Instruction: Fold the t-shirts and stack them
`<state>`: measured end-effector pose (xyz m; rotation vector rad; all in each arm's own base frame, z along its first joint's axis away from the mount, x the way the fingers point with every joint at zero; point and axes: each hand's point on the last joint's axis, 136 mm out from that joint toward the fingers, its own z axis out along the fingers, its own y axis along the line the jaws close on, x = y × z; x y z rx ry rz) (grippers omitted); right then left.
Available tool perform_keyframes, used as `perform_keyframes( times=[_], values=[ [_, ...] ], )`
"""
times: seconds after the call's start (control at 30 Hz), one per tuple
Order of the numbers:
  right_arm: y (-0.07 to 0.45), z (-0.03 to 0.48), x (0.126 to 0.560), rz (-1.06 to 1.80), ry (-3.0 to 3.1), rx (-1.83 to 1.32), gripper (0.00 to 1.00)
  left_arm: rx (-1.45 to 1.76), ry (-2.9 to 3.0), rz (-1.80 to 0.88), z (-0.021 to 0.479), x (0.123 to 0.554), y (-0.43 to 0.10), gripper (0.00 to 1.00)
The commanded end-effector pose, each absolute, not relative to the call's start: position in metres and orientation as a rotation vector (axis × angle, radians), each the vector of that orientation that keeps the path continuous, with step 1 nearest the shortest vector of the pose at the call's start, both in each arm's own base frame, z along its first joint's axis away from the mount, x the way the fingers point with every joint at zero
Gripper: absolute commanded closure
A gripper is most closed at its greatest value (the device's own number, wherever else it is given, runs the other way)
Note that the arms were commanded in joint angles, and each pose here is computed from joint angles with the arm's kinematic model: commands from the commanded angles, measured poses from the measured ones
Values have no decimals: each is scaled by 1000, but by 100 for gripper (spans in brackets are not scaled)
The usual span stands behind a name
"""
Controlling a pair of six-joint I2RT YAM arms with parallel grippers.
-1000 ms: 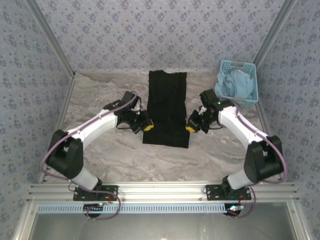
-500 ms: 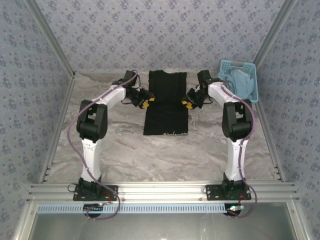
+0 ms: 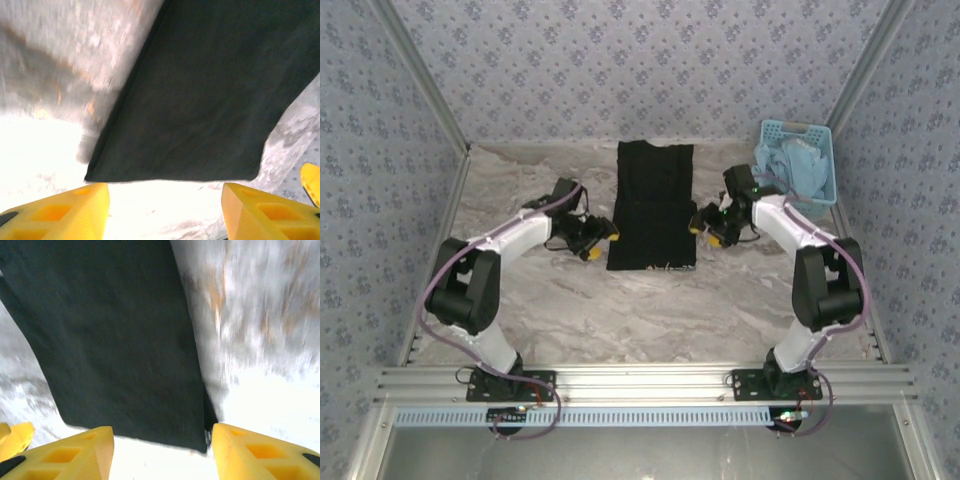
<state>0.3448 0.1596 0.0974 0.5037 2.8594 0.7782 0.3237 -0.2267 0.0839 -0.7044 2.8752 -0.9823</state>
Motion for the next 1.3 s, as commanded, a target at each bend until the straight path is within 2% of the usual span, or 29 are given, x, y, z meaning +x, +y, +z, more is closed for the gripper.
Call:
perform_keyframes(
  times=[0.0, 0.13, 0.27, 0.37, 0.43, 0.53, 0.63, 0.67, 0.73, 0.87, 1.03, 1.27],
  values=[
    [174, 75, 317, 870, 2891, 563, 41, -776, 2917, -1039, 57, 310, -245, 37],
    [180, 48, 299, 892, 2946, 657, 41, -803, 2958, -976, 38, 307, -245, 37],
    [187, 33, 301, 948, 2943, 712, 41, -796, 2989, -949, 24, 310, -247, 39],
    [190, 27, 308, 956, 2933, 730, 43, -780, 2999, -917, 14, 315, -246, 52],
    [191, 20, 311, 950, 2948, 745, 51, -790, 2990, -925, 10, 321, -248, 69],
    [191, 13, 319, 931, 2943, 761, 61, -789, 2985, -913, 8, 325, -249, 83],
    [193, 13, 333, 954, 2906, 750, 83, -773, 2981, -890, 11, 327, -247, 98],
    [194, 15, 336, 951, 2897, 742, 91, -763, 2980, -893, 13, 326, -247, 100],
    [193, 22, 341, 937, 2876, 718, 99, -747, 2988, -904, 17, 321, -247, 100],
    [185, 40, 330, 873, 2873, 689, 100, -709, 3000, -926, 31, 303, -244, 100],
    [178, 57, 281, 841, 2959, 608, 100, -580, 3094, -927, 48, 256, -237, 100],
    [172, 89, 186, 832, 3126, 421, 100, -324, 3177, -999, 86, 179, -237, 100]
  ],
)
